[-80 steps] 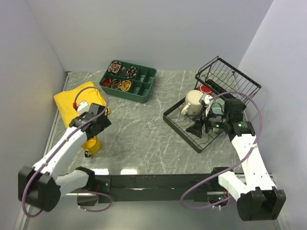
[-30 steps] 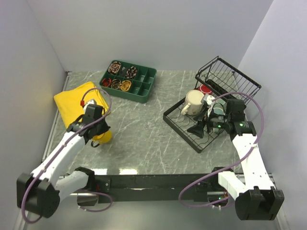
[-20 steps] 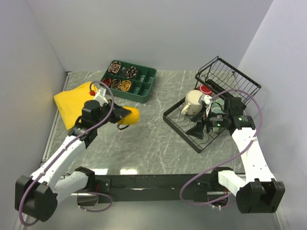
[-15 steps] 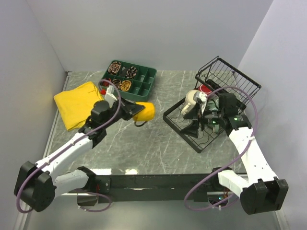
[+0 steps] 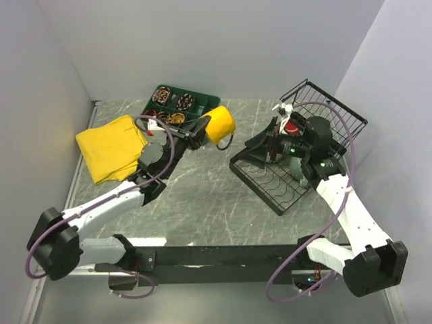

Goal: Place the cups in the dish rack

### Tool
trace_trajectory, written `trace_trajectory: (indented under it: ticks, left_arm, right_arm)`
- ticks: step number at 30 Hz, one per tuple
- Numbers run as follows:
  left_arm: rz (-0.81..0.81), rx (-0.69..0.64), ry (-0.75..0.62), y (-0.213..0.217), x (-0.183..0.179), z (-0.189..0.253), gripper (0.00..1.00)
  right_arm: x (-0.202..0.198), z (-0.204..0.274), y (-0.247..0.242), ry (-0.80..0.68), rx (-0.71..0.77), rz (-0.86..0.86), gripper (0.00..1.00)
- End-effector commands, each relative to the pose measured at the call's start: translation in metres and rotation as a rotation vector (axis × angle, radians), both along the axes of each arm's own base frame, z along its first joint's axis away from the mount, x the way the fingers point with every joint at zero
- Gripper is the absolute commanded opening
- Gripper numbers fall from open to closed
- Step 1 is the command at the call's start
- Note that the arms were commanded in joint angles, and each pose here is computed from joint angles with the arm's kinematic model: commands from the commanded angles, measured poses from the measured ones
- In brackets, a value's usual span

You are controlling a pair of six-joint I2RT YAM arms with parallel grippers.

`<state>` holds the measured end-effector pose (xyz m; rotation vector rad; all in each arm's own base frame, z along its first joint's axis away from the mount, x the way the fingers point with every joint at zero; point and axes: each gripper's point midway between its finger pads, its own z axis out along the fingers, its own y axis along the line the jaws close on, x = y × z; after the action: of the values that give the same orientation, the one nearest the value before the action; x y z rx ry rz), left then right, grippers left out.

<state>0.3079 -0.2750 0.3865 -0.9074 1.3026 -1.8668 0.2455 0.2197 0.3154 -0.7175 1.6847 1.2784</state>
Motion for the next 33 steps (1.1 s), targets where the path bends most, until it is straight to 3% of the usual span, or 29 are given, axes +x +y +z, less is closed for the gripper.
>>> trace_trajectory:
  ticks: [1,7,12,19,27,33]
  left_arm:
    - [-0.026,-0.321,-0.140,0.009,-0.016,0.086,0.01]
    - [-0.051,-0.343,-0.137,-0.006,-0.022,0.098,0.01]
    - [-0.029,-0.349,-0.152,0.002,-0.027,0.108,0.01]
    - [0.047,-0.300,-0.105,0.019,-0.028,0.104,0.01]
    - [-0.039,-0.353,-0.114,0.002,-0.036,0.112,0.01]
    - [-0.073,-0.372,-0.126,-0.008,-0.039,0.115,0.01]
  right_arm:
    - [-0.001,0.041,0.009,0.044,0.159,-0.063,1.00]
    - [0.001,0.045,0.020,0.142,0.203,-0.043,1.00]
    - [0.004,0.036,0.020,0.138,0.159,-0.048,1.00]
    - [-0.017,0.035,0.001,-0.187,-0.043,-0.022,1.00]
    - [-0.019,0.042,0.025,0.105,0.136,0.126,1.00]
    - [-0.013,0.065,0.033,0.149,0.201,0.164,1.00]
